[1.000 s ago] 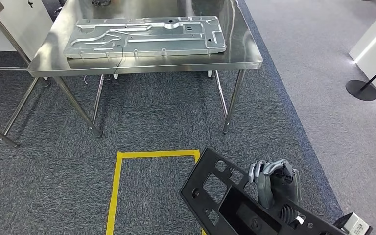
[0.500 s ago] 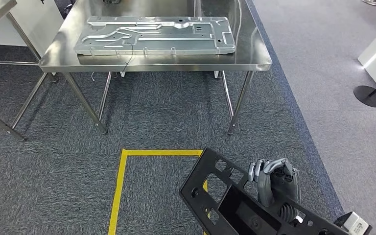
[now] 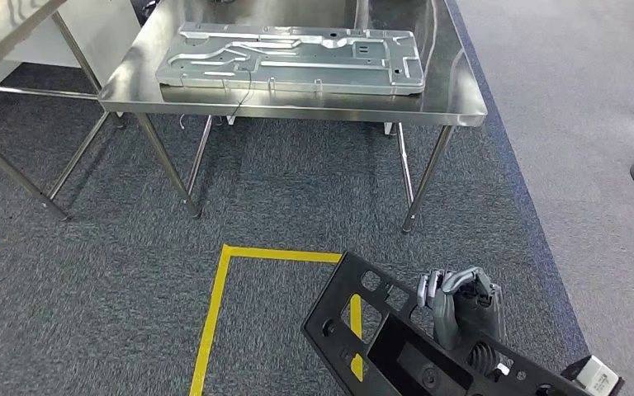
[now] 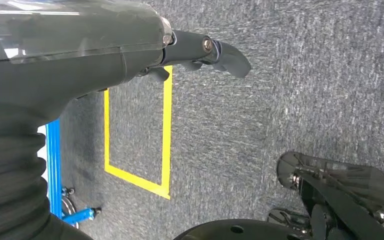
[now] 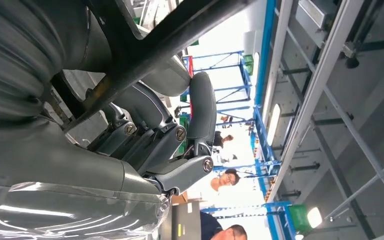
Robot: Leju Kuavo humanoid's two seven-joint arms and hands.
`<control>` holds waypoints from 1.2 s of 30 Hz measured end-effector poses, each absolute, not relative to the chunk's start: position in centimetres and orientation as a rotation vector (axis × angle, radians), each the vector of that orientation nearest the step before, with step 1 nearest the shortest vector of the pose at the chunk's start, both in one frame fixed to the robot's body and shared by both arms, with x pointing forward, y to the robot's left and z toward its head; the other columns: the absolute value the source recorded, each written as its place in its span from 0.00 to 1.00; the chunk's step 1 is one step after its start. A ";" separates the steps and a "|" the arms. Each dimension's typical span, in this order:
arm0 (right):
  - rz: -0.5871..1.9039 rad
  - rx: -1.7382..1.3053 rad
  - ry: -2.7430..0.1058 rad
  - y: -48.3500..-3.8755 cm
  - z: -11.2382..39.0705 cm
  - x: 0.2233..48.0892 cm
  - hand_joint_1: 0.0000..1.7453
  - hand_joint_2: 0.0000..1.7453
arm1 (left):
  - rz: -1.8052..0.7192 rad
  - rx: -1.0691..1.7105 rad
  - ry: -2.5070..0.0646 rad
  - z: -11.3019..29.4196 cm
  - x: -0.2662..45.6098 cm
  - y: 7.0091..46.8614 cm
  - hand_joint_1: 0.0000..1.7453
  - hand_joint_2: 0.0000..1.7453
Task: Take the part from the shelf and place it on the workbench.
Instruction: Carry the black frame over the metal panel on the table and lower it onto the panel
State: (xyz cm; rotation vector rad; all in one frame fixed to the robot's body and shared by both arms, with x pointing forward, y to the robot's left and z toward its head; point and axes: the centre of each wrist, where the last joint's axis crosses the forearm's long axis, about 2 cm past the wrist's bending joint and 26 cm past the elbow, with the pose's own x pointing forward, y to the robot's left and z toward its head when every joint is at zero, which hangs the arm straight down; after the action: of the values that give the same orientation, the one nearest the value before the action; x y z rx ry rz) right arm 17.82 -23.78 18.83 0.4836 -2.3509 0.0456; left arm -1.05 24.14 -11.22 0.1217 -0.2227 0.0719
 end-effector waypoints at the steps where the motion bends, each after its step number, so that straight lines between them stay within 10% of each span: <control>1: 0.045 0.484 -2.351 -23.8 18.8 17.8 1.00 1.00 | 0.072 0.122 -0.222 -11.2 -1.1 24.2 0.00 1.00; 36: 0.071 0.489 -2.318 -23.8 18.4 18.1 1.00 1.00 | 0.073 0.120 -0.218 -11.2 -1.1 24.3 0.00 1.00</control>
State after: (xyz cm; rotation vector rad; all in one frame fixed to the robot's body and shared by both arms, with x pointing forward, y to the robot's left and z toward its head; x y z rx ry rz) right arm 18.11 -23.78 18.35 0.4894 -2.3178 0.0715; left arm -1.11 24.31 -11.24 0.1200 -0.2183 0.0730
